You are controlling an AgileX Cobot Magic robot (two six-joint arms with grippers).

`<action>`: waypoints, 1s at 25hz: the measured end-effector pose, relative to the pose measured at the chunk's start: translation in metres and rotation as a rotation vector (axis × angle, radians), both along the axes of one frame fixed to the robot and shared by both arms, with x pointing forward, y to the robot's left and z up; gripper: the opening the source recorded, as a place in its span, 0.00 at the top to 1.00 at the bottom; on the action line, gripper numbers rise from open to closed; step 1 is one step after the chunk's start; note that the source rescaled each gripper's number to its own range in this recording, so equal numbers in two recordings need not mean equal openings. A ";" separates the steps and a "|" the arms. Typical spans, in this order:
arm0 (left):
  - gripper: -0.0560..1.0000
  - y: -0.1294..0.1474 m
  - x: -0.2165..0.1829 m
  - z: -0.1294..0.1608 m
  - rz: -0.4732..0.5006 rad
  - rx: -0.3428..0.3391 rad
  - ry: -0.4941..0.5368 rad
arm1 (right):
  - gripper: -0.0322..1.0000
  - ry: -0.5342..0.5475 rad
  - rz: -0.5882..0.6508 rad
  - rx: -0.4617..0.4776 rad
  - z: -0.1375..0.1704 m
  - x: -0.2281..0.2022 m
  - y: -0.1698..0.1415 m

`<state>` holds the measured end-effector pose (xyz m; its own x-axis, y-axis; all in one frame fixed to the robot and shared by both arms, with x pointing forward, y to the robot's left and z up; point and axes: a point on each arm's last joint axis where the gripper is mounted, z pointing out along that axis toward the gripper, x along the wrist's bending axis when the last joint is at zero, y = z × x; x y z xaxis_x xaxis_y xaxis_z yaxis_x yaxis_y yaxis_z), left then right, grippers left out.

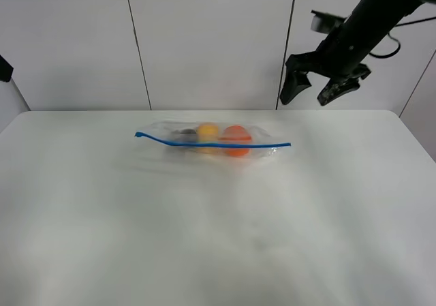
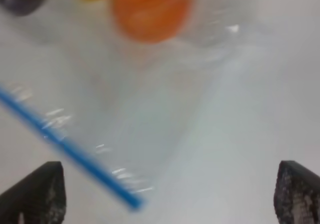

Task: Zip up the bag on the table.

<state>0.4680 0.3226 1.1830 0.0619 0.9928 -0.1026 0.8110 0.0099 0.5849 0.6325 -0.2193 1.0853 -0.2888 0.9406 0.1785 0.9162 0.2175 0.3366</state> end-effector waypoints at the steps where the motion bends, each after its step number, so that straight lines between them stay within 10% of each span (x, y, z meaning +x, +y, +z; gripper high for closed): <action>1: 0.01 0.002 -0.004 -0.005 0.014 0.017 0.018 | 0.07 -0.014 -0.023 -0.029 0.004 -0.001 -0.006; 13: 0.02 0.001 -0.041 -0.047 0.056 0.052 0.143 | 0.07 0.001 -0.292 -0.119 0.022 -0.068 -0.102; 25: 0.02 -0.007 -0.084 -0.053 0.145 0.002 0.101 | 0.07 -0.132 -0.364 -0.119 0.041 -0.224 -0.094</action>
